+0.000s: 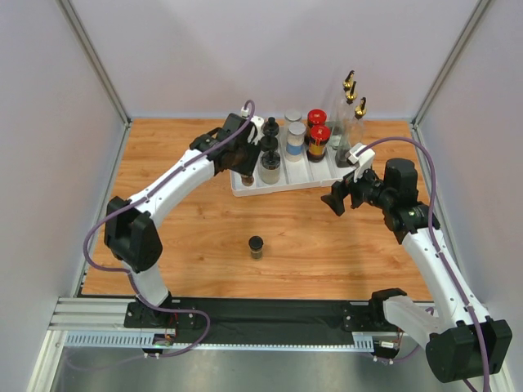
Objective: Organize the condiment bottles
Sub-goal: Place the bottle in the storage box.
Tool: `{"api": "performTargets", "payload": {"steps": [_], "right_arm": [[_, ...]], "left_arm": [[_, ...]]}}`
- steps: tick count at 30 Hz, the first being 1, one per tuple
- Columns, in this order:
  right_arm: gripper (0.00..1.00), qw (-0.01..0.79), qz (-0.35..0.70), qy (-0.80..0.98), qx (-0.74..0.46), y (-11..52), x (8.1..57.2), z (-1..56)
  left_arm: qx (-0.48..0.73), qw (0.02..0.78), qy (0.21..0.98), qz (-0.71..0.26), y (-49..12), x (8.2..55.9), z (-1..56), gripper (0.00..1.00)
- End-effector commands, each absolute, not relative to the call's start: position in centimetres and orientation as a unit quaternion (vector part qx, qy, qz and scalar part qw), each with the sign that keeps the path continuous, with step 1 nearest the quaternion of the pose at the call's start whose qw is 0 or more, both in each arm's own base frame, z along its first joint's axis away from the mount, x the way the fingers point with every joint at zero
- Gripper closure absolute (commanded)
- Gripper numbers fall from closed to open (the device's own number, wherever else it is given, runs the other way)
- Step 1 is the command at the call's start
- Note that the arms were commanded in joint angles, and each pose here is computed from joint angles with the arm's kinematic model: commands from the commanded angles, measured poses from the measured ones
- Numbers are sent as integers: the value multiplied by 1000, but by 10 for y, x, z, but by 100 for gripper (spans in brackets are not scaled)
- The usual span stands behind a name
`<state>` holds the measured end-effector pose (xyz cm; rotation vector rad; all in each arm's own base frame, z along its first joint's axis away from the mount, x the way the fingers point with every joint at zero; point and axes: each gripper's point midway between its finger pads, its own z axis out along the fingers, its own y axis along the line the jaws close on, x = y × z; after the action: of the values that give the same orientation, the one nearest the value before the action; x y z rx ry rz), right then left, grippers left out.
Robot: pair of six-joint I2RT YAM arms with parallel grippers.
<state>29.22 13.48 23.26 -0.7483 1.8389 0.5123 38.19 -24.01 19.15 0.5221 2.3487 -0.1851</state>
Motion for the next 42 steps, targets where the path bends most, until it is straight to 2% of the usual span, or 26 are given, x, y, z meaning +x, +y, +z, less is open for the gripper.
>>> {"api": "performTargets", "payload": {"steps": [1, 10, 22, 32, 39, 42], "right_arm": [[0, 535, 211, 752, -320, 136, 295, 242], [0, 535, 209, 753, -321, 135, 295, 242], [0, 531, 207, 757, -320, 134, 296, 239], [0, 531, 204, 758, -320, 133, 297, 238], [0, 530, 204, 758, -321, 134, 297, 238], [0, 530, 204, 758, -321, 134, 297, 238]], "left_arm": [[206, 373, 902, -70, -236, 408, 213, 83], [200, 355, 911, -67, -223, 444, 190, 82], [198, 339, 917, -75, -226, 470, 149, 81], [200, 341, 917, -57, -223, 490, 138, 79], [200, 337, 918, -53, -223, 500, 132, 76], [202, 331, 920, -51, -224, 501, 128, 70]]}}
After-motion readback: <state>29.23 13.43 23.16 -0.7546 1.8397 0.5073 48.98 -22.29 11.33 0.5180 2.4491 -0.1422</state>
